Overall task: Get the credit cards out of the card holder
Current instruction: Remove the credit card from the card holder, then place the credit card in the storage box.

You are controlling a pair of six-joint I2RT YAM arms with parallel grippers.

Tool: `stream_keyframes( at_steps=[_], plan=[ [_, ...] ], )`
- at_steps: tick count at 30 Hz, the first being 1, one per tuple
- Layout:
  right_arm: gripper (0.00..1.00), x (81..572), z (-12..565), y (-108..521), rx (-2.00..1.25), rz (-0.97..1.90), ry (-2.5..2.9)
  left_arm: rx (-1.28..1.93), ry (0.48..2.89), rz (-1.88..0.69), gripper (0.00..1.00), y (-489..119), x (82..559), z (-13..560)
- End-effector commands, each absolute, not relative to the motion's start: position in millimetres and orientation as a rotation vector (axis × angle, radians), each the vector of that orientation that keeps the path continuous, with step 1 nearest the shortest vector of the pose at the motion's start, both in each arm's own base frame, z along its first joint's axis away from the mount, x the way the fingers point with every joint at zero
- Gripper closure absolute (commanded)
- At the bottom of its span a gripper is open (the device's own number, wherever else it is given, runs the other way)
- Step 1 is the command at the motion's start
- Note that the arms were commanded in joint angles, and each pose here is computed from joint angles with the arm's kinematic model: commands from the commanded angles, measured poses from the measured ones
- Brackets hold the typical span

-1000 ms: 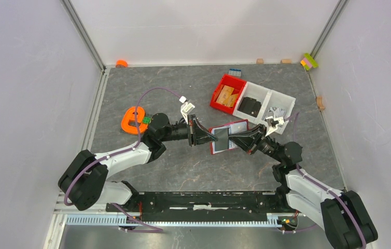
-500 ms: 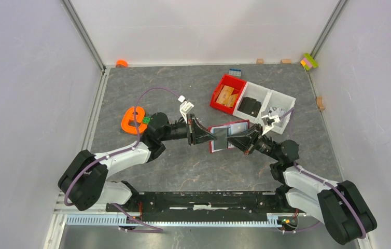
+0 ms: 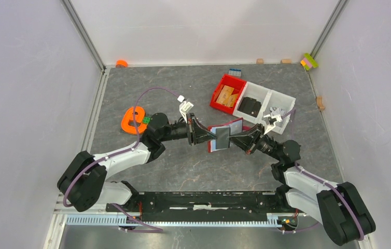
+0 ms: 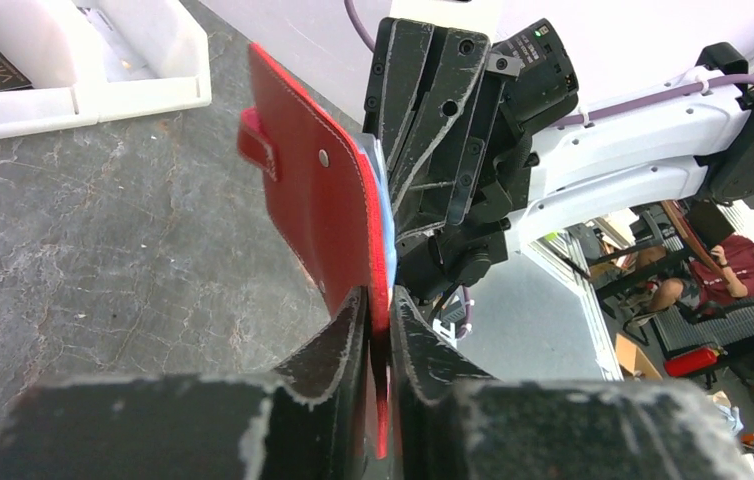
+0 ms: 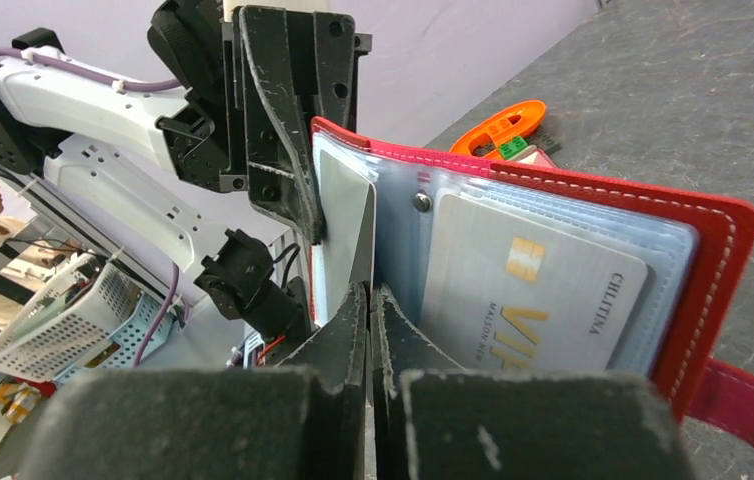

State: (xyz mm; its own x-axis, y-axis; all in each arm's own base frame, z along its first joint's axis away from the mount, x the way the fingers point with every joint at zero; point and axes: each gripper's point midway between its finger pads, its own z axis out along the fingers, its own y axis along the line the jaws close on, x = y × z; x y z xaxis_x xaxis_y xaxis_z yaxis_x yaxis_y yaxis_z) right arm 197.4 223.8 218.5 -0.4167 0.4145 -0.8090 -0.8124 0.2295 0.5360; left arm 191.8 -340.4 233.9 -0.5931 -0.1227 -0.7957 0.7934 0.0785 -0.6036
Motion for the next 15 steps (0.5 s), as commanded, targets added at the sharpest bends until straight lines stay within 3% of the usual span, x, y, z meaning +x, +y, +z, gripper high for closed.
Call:
stream_keyframes(
  at_steps=[1,4,15],
  plan=[
    [1.0,203.7,223.6,214.5,-0.353,1.412,1.396,0.727,1.537,-1.602,0.89,-337.6,182.8,253.1],
    [1.0,205.8,221.6,212.5,-0.337,1.409,1.406,0.723,1.539,-1.598,0.98,-337.2,183.1,252.5],
    [1.0,219.6,211.7,197.2,-0.246,1.33,1.439,0.622,1.613,-1.469,0.98,-327.7,201.9,241.5]
  ],
)
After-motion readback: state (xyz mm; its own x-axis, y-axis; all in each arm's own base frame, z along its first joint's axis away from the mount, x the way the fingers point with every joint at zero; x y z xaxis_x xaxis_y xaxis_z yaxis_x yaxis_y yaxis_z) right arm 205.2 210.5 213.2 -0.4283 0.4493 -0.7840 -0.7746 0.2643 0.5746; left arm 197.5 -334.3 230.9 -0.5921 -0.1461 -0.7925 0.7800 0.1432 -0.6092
